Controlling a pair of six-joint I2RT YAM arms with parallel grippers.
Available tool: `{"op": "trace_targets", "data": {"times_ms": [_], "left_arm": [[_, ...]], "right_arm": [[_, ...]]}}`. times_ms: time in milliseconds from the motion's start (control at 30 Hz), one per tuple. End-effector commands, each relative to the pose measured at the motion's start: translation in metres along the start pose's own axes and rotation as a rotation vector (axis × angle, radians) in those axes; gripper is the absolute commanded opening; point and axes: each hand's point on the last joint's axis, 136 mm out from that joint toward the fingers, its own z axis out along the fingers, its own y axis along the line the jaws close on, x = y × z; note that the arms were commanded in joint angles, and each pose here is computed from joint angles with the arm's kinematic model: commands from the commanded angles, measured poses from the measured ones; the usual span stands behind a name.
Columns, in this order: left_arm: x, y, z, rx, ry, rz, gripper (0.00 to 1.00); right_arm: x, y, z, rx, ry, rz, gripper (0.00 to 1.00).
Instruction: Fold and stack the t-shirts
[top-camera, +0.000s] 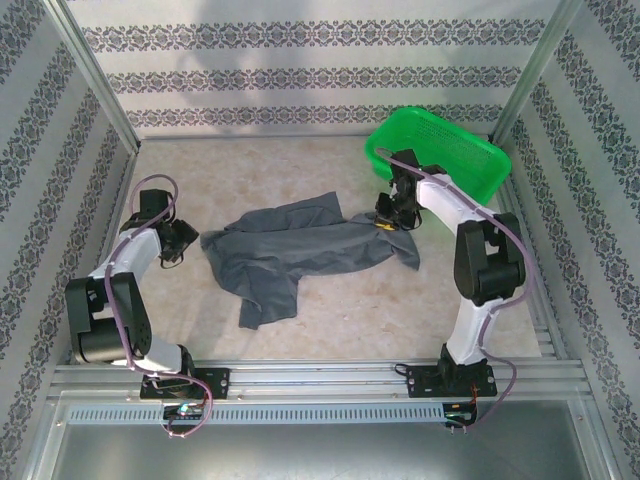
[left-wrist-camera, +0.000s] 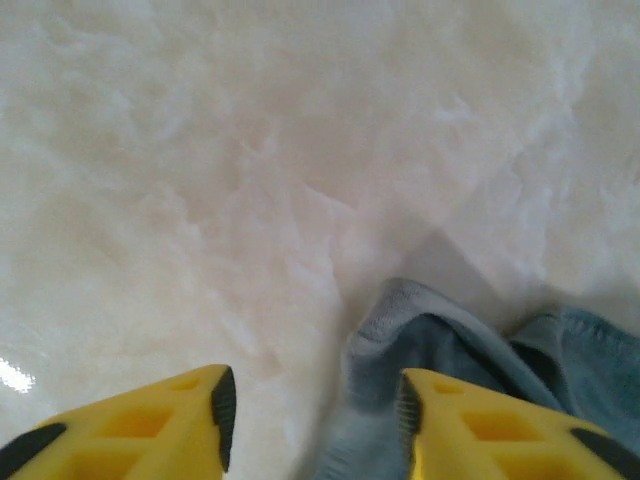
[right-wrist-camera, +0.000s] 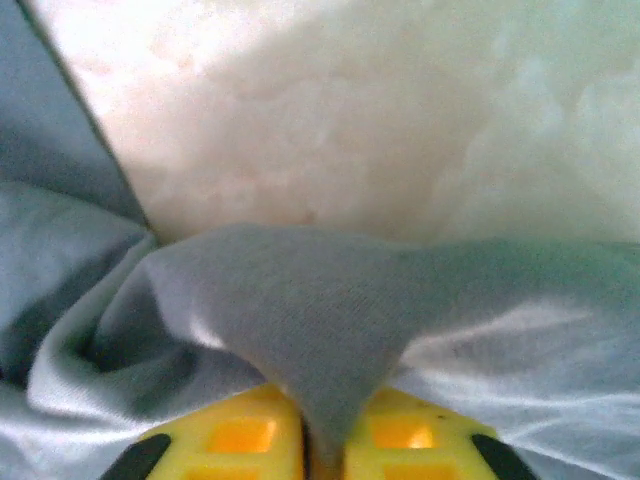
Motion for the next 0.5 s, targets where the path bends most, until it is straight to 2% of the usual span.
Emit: {"op": "trace_targets", "data": {"times_ms": [0,100,267,333,467], "left_arm": [[0.006,0.001,-0.019,0.004,-0.013,0.022,0.53],[0.051,0.007,-0.023,0.010,0.082,0.017,0.53],[0.123,0.016,-0.019,-0.007,0.237,0.014,0.54],[0.139,0.018,-0.010,-0.021,0.280,0.005,0.54],[0.141,0.005,0.008,-0.003,0.297,0.004,0.53]], "right_arm": [[-0.001,0.003,-0.025,0.001,-0.020,0.000,0.33],[0.008,-0.009,-0.038,0.029,-0.064,0.004,0.40],[0.036,-0.022,-0.048,0.014,-0.087,0.016,0.41],[0.046,-0.024,-0.051,0.003,-0.089,0.017,0.42],[0.059,-0.024,-0.054,-0.020,-0.088,0.010,0.42]]}}
